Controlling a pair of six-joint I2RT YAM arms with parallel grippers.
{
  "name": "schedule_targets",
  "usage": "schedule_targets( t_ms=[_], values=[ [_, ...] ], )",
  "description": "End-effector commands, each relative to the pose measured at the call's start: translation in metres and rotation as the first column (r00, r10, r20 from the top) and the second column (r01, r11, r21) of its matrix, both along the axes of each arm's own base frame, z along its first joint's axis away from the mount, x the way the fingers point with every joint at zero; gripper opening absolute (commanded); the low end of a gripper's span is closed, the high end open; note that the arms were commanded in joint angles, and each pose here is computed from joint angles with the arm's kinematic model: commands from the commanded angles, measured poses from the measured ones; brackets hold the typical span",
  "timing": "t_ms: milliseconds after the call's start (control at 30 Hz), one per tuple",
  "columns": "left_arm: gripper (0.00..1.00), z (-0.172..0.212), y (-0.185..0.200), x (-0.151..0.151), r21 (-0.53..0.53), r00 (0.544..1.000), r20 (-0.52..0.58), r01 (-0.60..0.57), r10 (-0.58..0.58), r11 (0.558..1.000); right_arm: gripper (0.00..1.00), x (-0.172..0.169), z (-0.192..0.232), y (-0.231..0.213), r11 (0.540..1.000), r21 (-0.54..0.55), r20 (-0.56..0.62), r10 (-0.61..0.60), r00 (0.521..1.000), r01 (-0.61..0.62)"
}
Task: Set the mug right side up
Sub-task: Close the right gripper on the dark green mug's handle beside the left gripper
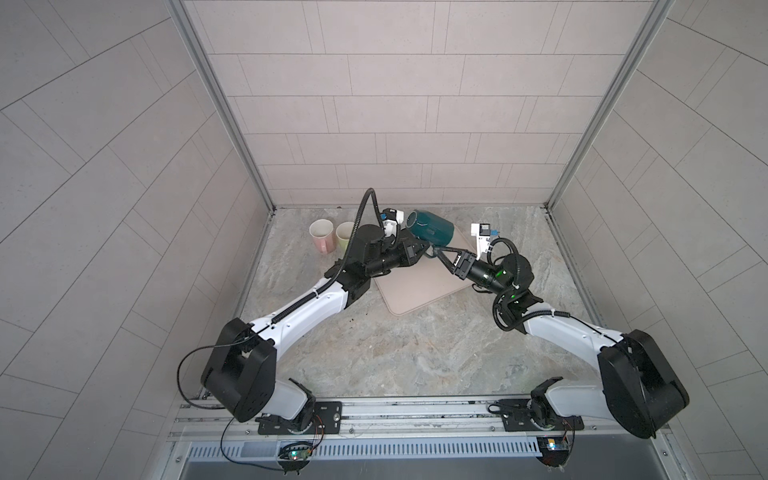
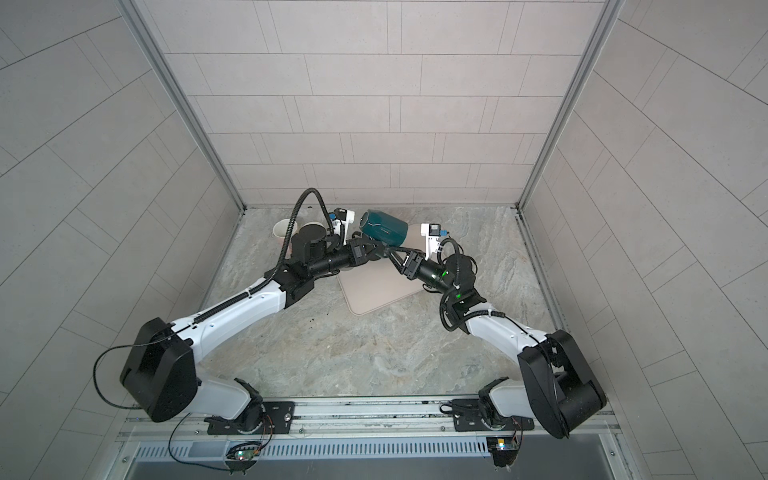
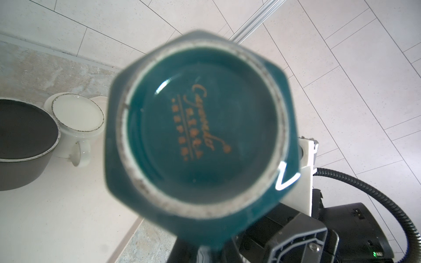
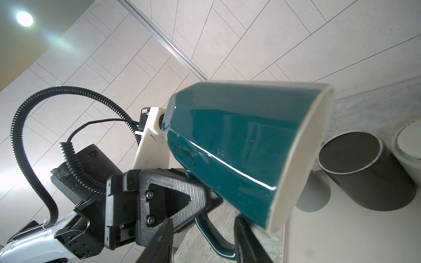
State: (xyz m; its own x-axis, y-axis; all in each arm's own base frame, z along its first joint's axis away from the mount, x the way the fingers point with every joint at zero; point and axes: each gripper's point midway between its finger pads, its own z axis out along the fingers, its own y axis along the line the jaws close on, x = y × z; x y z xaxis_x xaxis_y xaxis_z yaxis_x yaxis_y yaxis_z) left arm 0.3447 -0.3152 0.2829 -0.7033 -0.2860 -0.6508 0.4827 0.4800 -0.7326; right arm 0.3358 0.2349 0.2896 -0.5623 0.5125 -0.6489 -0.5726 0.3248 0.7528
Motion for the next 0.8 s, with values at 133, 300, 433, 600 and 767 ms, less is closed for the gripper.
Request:
schedule_targets(
  t_ms=[133,300,433,600,767],
  values=[
    [0.0,0.076,0.006,-0.009,-0.097,0.976,0.217,0.034,-0.012,0.995,0.43,-0.01,-0.014,-0.004,0.999,-0.047,-0.027,0.005,1.0,-0.006],
    [0.0,0.08,0.0,-0.011,-0.154,0.979,0.199,0.074,-0.042,0.985,0.44,-0.016,-0.009,0.001,0.999,-0.007,-0.019,0.054,0.998,-0.054],
    [0.0,0.082,-0.005,-0.013,-0.177,0.978,0.197,0.106,-0.071,0.978,0.44,-0.017,-0.006,0.002,0.998,0.002,0.002,0.059,0.998,-0.059],
    [0.0,0.077,-0.007,-0.015,-0.184,0.978,0.187,0.125,-0.09,0.975,0.43,-0.015,0.008,0.005,0.996,0.039,0.05,0.079,0.996,-0.081],
    [0.0,0.073,-0.01,-0.02,-0.193,0.977,0.176,0.152,-0.118,0.969,0.43,-0.01,0.02,0.007,0.989,0.11,0.082,0.093,0.992,-0.101]
  ],
)
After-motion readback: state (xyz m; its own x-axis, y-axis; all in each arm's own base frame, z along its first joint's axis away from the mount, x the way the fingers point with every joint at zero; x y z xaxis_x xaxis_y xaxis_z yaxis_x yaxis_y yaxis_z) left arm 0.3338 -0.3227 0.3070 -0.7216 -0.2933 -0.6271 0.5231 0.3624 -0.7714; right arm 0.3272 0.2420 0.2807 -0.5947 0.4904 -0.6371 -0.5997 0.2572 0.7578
